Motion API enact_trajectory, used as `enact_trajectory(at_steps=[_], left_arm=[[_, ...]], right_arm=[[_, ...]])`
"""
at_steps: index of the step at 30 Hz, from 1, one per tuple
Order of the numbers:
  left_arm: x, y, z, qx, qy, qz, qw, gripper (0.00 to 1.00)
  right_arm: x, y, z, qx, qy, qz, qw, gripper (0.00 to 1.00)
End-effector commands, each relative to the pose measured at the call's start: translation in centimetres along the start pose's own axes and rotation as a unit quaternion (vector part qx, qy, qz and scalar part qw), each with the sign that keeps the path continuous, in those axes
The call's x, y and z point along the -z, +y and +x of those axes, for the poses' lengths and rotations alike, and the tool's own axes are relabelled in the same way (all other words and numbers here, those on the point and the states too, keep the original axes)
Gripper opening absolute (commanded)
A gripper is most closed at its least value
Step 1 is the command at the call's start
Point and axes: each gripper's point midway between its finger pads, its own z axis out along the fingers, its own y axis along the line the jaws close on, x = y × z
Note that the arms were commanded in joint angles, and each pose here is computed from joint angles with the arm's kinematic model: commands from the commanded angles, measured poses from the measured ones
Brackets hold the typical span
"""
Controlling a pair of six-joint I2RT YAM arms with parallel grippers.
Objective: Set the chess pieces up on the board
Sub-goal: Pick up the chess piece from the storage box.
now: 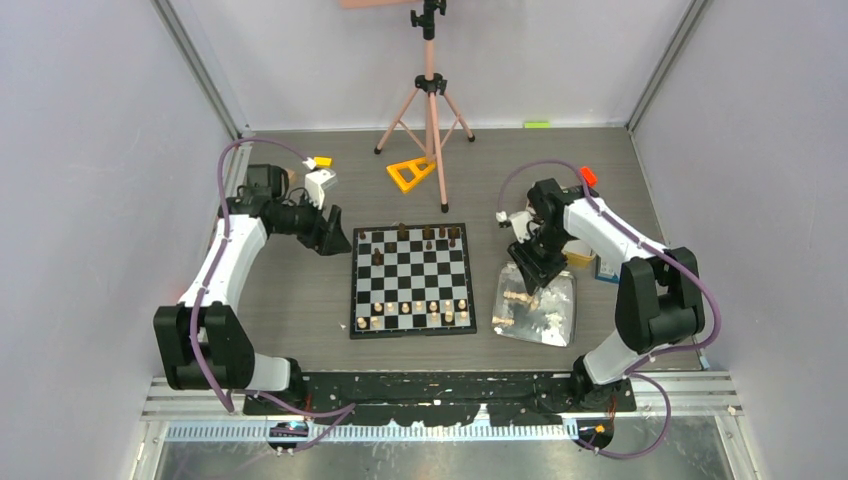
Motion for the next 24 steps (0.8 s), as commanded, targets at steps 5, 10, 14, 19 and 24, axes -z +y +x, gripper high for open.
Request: enact_trajectory(at_steps=[5, 10, 14, 19, 24], left_arm=[[0.1, 0.3, -1.3, -0.012, -0.015, -0.011, 1.000, 0.70], [0.0, 0.5, -1.1, -0.010, -0.012, -0.013, 1.000, 0.70], [0.1, 0.4, -1.0, -0.009, -0.011, -0.015, 1.000, 0.70], [0.0, 0.5, -0.9, -0.008, -0.008, -0.016, 1.000, 0.70], [0.0, 0.6, -0.8, -0.007, -0.007, -0.017, 1.000, 0.70]], right_arm=[[-0.6, -0.6, 1.1, 0.000, -0.034, 0.024, 0.999, 0.46], [-2.2, -1.1, 1.6, 0.007, -0.040, 0.032, 0.999, 0.44], [-2.8, -1.5, 1.5, 0.017, -0.046, 0.038, 0.998, 0.43], [-3.1, -1.5, 1.3, 0.023, -0.055, 0.037, 0.998, 0.42], [-3.5, -1.5, 1.3, 0.026, -0.052, 0.033, 0.998, 0.38]])
